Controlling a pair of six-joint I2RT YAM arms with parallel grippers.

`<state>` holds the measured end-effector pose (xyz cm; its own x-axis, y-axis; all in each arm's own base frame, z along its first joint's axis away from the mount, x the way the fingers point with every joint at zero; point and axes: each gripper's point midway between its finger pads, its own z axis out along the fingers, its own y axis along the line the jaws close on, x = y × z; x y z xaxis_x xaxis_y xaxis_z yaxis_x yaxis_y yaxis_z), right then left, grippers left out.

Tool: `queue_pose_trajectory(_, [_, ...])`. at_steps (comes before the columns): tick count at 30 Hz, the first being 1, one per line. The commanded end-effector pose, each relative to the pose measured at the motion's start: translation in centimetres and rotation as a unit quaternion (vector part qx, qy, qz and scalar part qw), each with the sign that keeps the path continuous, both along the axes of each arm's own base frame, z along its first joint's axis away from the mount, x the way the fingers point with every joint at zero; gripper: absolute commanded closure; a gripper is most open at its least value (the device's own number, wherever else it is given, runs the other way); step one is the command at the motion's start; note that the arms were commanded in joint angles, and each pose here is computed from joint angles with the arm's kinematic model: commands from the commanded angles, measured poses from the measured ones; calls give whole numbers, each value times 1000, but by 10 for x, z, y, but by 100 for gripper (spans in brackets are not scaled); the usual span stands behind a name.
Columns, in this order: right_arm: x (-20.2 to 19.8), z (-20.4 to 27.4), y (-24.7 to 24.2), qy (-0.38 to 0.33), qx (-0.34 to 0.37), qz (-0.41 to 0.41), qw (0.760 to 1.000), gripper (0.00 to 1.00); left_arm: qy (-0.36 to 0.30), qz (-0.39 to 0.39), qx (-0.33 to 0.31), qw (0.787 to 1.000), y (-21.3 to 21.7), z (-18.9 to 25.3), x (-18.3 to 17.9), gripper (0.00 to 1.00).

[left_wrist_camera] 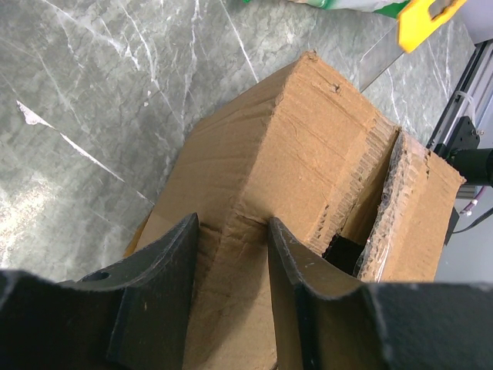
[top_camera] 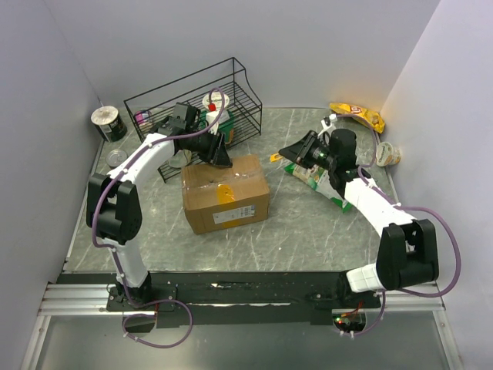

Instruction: Unpack the express box

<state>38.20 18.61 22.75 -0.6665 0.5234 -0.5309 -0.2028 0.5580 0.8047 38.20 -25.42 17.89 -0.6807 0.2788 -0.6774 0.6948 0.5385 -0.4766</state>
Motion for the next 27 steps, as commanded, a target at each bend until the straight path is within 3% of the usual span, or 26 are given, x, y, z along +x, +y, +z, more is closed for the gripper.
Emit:
queue_pose_trajectory(1, [8, 25, 8, -28, 24, -3, 999, 100, -9, 19, 23, 1000, 3, -11, 11, 67])
queue_pose_trajectory(22, [-11, 8, 13, 35, 21, 24, 999, 100, -10, 34, 34, 999, 5, -17, 19, 70])
queue_pose_trajectory(27, [-15, 10, 11, 45, 10, 23, 999, 100, -12, 40, 38, 998, 6, -17, 21, 81])
